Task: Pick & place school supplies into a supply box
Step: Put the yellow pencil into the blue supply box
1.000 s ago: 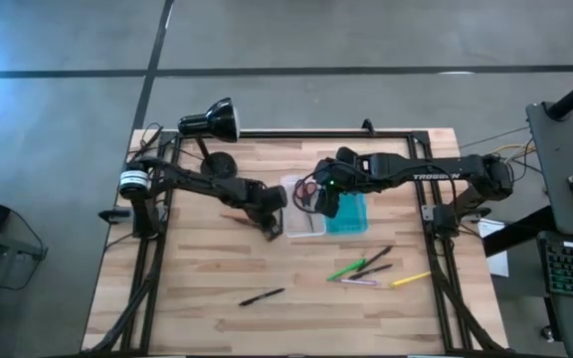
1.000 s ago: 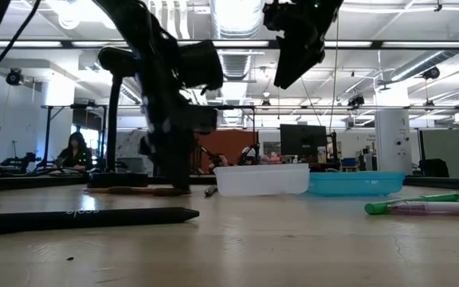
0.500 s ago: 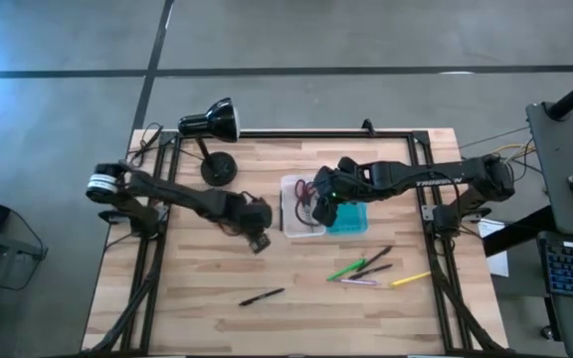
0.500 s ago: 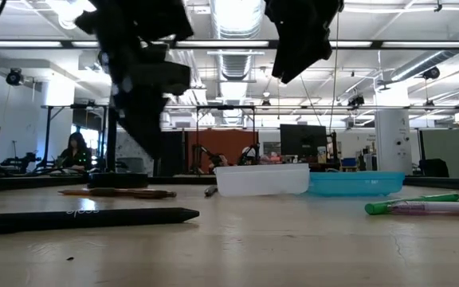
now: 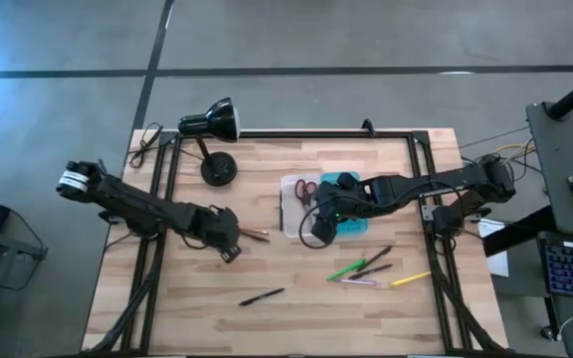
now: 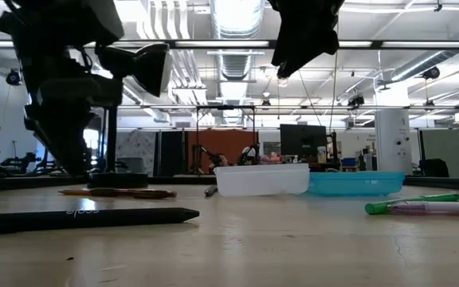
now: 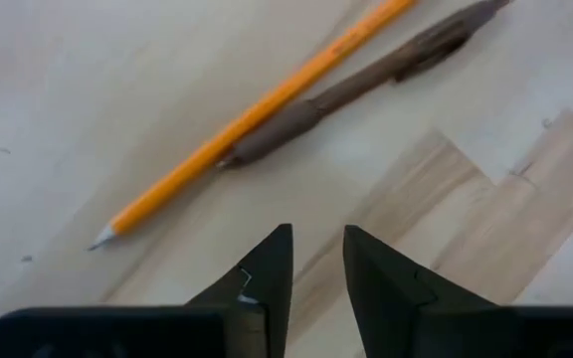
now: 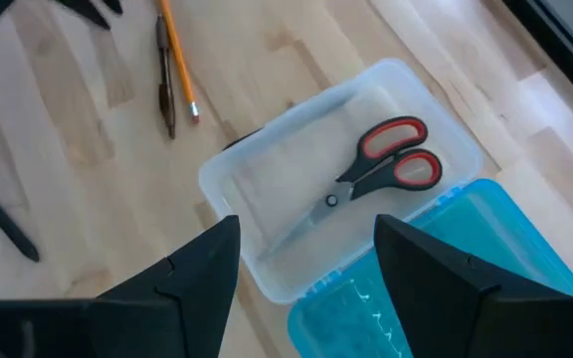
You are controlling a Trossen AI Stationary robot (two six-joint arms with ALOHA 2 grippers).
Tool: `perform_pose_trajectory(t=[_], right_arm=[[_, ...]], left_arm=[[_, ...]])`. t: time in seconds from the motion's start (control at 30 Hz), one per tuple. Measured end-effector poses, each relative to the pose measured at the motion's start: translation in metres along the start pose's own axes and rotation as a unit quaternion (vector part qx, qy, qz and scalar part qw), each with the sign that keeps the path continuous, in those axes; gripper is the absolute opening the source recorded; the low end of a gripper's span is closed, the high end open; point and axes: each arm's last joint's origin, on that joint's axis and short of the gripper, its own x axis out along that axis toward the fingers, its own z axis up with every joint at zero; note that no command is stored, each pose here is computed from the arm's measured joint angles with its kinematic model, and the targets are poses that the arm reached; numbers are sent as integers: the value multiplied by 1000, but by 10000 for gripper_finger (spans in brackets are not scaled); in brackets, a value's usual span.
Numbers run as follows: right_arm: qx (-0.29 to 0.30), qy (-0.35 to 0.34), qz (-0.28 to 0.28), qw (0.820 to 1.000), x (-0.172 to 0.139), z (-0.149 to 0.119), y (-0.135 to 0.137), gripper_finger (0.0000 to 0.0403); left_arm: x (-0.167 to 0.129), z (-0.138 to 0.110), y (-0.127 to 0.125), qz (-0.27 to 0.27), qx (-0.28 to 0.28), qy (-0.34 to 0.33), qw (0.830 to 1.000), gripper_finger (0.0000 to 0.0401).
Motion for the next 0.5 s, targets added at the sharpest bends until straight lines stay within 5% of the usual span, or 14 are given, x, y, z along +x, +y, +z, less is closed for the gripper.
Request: perform_pose_trajectory(t=[0.13, 0.33, 0.5], right_arm=[[-2, 1, 1, 1000, 0, -2, 1, 224], [7, 8, -4, 1000, 4, -6, 0, 224], [5, 14, -8, 1000, 7, -9, -1, 224]], left_arm=[[-3, -3, 6, -11, 12, -20, 1000, 76], [-2, -2, 5, -26, 104, -35, 994, 76], [1, 1, 12, -15, -6, -25, 1000, 76]])
